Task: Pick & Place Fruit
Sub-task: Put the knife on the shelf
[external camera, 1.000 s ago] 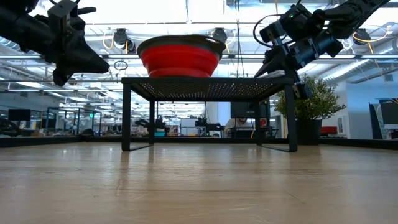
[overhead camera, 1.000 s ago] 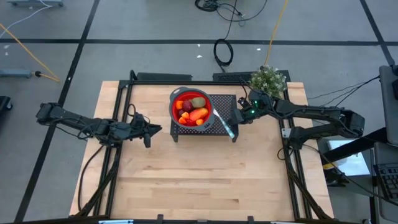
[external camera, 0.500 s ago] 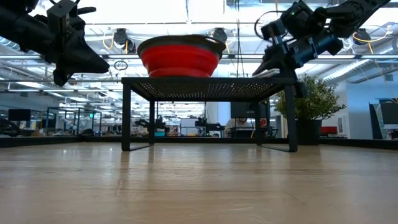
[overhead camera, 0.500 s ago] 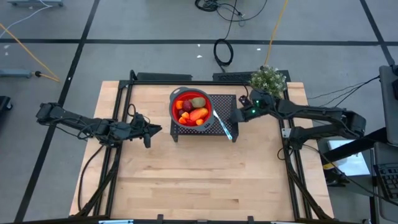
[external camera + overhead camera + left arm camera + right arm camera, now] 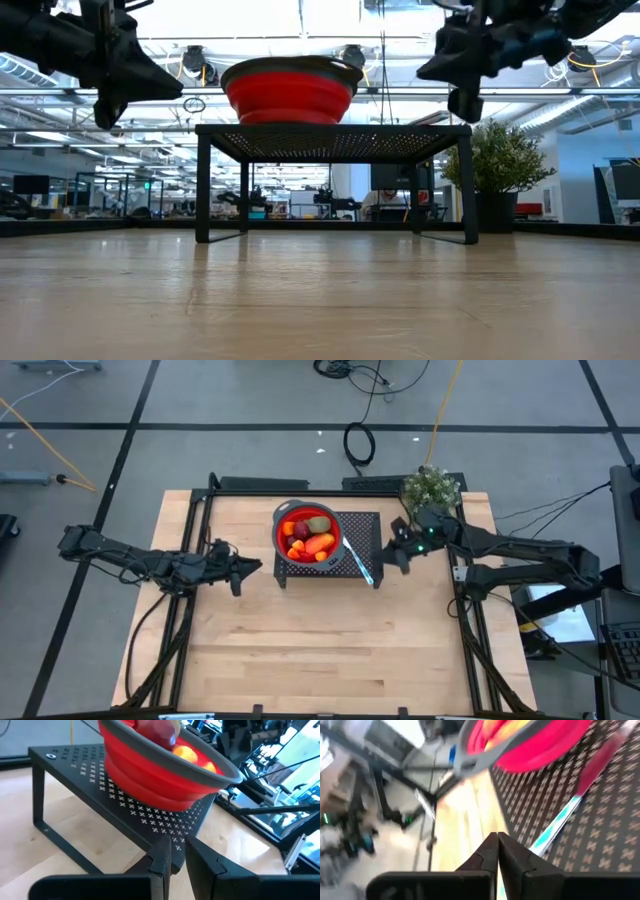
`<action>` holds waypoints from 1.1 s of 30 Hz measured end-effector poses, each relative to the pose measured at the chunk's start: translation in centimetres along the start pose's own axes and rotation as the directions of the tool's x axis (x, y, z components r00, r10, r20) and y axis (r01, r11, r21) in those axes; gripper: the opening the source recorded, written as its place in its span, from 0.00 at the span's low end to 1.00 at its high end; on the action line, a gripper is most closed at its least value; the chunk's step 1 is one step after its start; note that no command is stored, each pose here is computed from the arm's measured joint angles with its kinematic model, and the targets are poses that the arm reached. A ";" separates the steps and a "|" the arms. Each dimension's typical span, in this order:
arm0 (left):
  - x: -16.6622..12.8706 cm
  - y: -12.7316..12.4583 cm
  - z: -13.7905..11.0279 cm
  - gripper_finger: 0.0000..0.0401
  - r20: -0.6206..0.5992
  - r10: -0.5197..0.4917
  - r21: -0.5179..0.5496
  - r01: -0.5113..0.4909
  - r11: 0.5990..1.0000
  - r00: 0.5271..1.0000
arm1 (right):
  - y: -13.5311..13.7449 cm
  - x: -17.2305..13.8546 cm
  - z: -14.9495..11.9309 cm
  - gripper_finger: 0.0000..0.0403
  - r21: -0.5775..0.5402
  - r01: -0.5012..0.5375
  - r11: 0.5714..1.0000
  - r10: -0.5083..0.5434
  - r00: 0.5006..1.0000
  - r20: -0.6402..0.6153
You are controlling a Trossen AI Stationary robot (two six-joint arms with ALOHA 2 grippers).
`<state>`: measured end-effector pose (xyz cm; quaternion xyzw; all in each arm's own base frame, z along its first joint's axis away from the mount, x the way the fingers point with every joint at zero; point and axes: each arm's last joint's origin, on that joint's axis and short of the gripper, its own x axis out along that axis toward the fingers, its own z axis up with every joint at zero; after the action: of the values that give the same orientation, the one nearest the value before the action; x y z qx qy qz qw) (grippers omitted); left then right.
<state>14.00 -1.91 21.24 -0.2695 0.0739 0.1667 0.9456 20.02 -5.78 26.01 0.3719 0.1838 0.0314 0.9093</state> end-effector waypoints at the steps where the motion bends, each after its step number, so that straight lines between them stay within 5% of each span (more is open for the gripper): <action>1: 0.0 0.0 0.0 0.13 0.005 0.004 0.001 -0.004 1.000 1.000 | 0.2 0.0 -0.3 0.01 -0.029 -0.004 1.000 0.003 1.000 -0.022; 8: 0.0 0.1 0.1 0.13 0.030 0.034 -0.033 -0.033 0.999 0.999 | 1.2 -0.5 -3.2 0.00 -0.164 -0.037 0.986 -0.003 0.970 -0.241; 18: 0.0 -0.1 0.3 0.13 0.054 0.026 -0.056 -0.023 0.998 0.998 | 1.8 0.2 -4.6 0.00 -0.234 -0.059 0.970 -0.023 0.942 -0.335; 33: 0.0 -0.1 0.4 0.13 0.059 0.024 -0.022 -0.022 1.000 0.998 | 1.6 3.0 -5.6 0.00 -0.341 0.059 0.938 -0.167 0.940 -0.297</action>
<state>14.04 -1.78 21.61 -0.2737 0.0472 0.1862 0.9424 20.92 -0.30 22.54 0.1947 0.3430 0.0686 0.9164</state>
